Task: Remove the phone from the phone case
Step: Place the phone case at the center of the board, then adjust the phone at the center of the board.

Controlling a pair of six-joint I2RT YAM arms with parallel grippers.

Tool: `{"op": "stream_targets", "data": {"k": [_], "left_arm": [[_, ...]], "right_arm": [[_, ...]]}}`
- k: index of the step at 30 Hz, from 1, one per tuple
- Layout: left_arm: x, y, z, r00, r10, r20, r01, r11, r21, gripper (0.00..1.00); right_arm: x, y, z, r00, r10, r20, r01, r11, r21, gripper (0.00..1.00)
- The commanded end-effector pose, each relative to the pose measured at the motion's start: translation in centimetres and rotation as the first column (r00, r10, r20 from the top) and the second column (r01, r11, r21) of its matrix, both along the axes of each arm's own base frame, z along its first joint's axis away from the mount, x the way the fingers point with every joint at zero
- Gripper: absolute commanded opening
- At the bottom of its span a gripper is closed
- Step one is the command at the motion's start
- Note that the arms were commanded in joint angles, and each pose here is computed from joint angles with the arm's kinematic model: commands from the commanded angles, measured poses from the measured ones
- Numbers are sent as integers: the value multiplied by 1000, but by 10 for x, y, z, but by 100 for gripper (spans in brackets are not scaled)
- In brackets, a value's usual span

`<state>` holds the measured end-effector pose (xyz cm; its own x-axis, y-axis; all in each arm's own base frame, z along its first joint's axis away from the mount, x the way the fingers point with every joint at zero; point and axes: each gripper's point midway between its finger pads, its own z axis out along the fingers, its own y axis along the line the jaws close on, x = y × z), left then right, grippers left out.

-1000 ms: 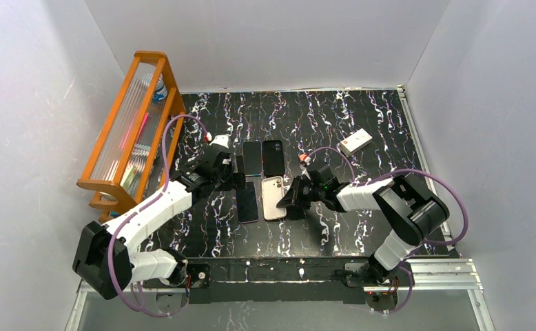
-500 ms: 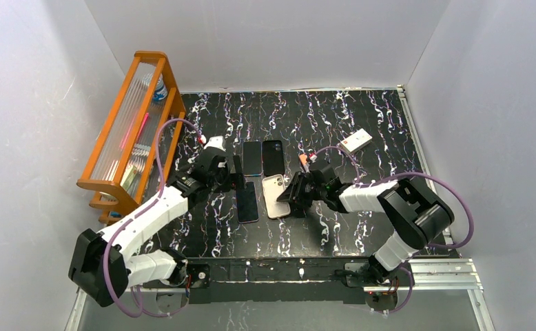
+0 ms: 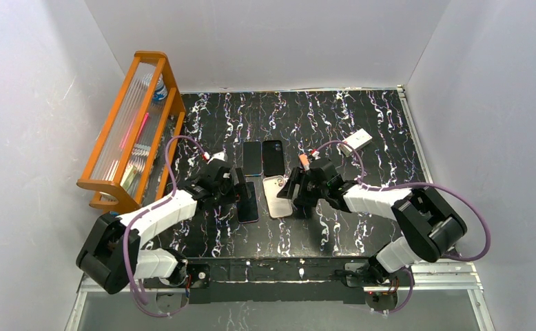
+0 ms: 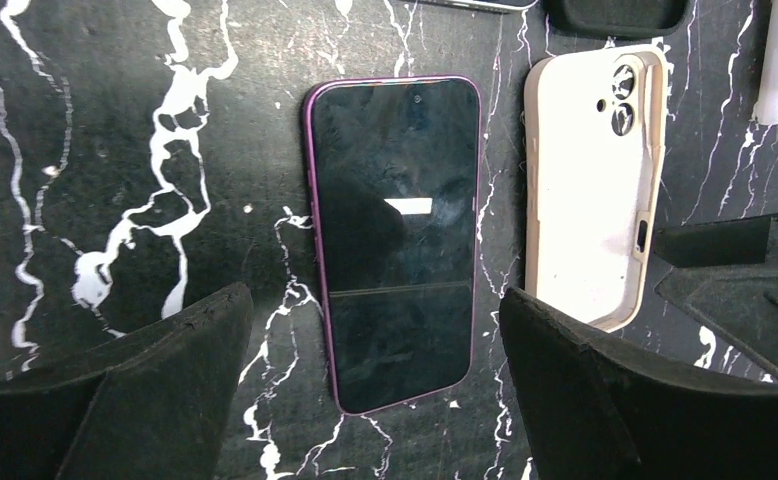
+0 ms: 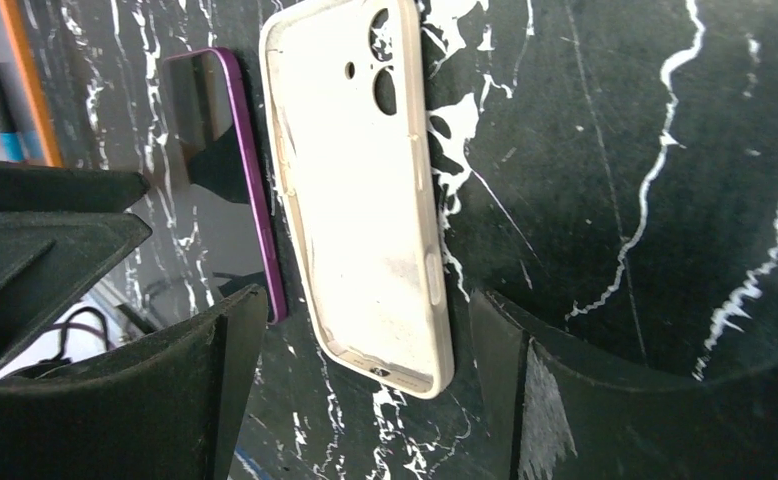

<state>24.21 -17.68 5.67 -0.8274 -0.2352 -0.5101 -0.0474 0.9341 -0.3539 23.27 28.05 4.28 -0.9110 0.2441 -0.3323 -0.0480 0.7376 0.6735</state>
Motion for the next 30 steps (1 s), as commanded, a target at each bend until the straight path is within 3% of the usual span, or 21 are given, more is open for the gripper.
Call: {"op": "stream_targets", "data": {"k": [1,7,18,25,30], "left_arm": [[5,-13,-5,1000,17,-11,-18,997,-69,91],[3,-22,-23,998,11,-64,-18,995,-102,91],[8,-59,-22,993,12,-121,-47,955,-292,91],[13,-48,-9,997,30,-75,-47,970,-240,91],[-18,-35,-8,995,-10,-104,-12,976,-216,93]], "right_arm": [[-15,-39,-27,999,-38,-28,31,976,-215,83],[-4,-54,-7,992,-100,76,115,968,-225,83],[8,-78,31,956,-191,221,240,945,-223,86],[11,-91,47,938,-185,293,262,931,-254,93],[16,-111,66,902,-223,369,336,900,-278,97]]}}
